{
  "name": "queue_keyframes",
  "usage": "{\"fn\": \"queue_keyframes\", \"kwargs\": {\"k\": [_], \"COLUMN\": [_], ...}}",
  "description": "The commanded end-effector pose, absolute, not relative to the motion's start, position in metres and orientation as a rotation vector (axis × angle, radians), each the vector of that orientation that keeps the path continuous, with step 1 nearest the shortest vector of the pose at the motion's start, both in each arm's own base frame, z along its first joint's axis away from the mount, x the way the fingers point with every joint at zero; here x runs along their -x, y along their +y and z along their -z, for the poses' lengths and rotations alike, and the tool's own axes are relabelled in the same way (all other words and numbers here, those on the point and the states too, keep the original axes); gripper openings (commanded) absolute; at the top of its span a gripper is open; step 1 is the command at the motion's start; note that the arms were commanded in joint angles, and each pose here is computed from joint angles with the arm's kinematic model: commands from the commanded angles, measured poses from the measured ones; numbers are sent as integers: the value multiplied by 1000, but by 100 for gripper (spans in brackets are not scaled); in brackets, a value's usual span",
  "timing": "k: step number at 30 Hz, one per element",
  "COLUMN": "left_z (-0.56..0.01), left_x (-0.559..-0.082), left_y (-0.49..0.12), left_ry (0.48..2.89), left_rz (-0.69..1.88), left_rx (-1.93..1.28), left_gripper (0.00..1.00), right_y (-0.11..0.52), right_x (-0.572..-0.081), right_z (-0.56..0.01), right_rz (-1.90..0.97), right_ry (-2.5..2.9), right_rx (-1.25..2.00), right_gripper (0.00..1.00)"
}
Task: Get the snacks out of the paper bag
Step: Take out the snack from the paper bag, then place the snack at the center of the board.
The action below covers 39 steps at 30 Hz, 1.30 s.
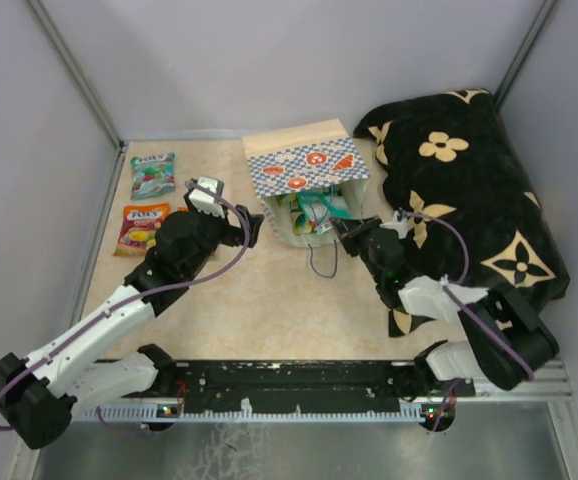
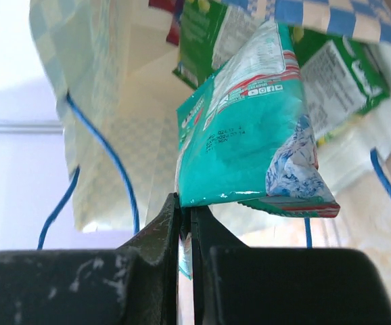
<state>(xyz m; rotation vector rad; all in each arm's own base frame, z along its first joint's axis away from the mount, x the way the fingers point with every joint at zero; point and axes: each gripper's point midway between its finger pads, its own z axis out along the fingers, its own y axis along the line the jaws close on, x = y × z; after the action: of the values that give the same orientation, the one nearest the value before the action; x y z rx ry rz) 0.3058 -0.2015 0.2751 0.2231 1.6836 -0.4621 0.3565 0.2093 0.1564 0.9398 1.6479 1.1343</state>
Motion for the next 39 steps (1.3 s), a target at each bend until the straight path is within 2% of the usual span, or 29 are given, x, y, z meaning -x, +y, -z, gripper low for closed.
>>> {"fn": "queue_keyframes", "kwargs": {"k": [1,7,12,19,24,28,30,34,39], "left_z": [-255,-240,-248,-300,-350,-358,-357,-349,-340], "left_x": [-292,-258,-246,-271,-259,-223,-209,-211,-228], "left_y": [-221,-253,-256,-215,-196,-195,-196,-191,-180], "left_ry": [1735,1798,1743,1627,1301,1016,928,929,929], "left_rz": [606,921,1023,1109,1084,1076,1097,1123,1007], "left_rx": [-261,-280,-330,-326,-571,-830,-943,-1106,-1195], "left_gripper": [100,100,100,100,100,100,100,99,99], "right_y": [217,227,238,268,274,274,278,278,273], "right_x": [-319,-266,-217,-168,-161,-165,-172,-171,-165], "right_z": [-173,-183,-195,-278,-356,-399,-405,-424,-443], "right_rz": [-1260,-1338,-1448,-1885,-2312,-2620,-2656,-2689,-2706], "right_ry": [1739,1900,2047,1946,1527,1252,1236,1189,1158], "right_rx": [-876,-607,-401,-39,30,24,-5,37,112], "right_gripper": [0,0,0,0,0,0,0,0,0]}}
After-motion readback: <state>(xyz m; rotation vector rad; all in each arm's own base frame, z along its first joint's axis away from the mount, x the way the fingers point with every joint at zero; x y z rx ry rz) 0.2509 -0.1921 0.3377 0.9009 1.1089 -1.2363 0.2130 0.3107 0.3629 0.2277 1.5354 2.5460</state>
